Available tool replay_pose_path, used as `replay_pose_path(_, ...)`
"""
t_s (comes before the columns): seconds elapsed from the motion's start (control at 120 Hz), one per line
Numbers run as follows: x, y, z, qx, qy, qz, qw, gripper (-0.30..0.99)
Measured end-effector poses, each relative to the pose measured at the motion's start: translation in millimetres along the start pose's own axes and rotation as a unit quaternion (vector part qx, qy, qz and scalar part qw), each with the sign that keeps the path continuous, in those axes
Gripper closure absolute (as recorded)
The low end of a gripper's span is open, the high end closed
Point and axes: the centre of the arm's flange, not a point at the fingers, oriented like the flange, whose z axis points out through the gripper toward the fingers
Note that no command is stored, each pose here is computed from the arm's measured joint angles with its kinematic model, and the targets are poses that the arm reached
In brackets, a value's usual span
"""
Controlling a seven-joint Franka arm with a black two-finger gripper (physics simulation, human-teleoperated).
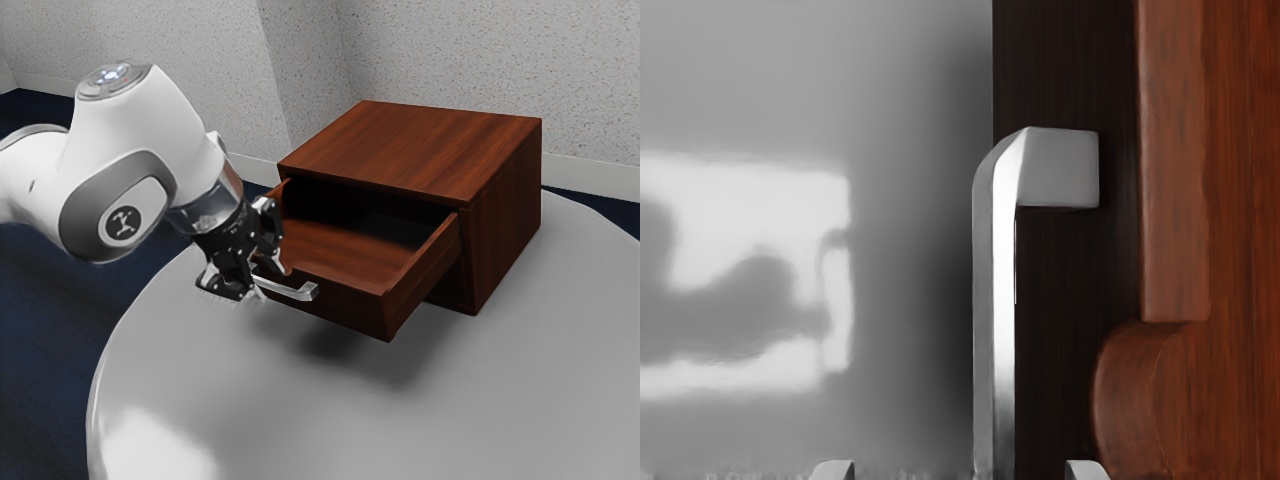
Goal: Pull the drawer handle with one arm to open the drawer
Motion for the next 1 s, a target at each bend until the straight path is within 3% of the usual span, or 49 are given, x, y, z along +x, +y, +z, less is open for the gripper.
replay_pose_path(0.108, -10, 7, -21, -0.015, -0.001, 0.006, 1.0, 0.46)
replay_pose_path(0.233, -22, 26, -84, -0.048, -0.006, -0.002, 0.999, 0.28)
replay_pose_path(0.333, -91, 30, -160, -0.054, -0.014, 0.044, 0.997, 0.18)
replay_pose_path(0.375, -96, 31, -179, -0.046, -0.015, 0.057, 0.997, 0.15)
replay_pose_path(0.483, 13, 74, -146, 0.018, -0.029, 0.053, 0.998, 0.1)
replay_pose_path(0.625, 160, 63, -107, 0.078, -0.041, 0.083, 0.993, 0.06)
replay_pose_path(0.717, 199, 54, -102, 0.084, -0.041, 0.141, 0.986, 0.05)
replay_pose_path(0.825, 144, 68, -98, 0.085, -0.049, 0.282, 0.954, 0.04)
replay_pose_path(0.933, 55, 81, -96, 0.081, -0.063, 0.432, 0.896, 0.03)
replay_pose_path(1.0, 23, 81, -97, 0.077, -0.069, 0.495, 0.863, 0.03)
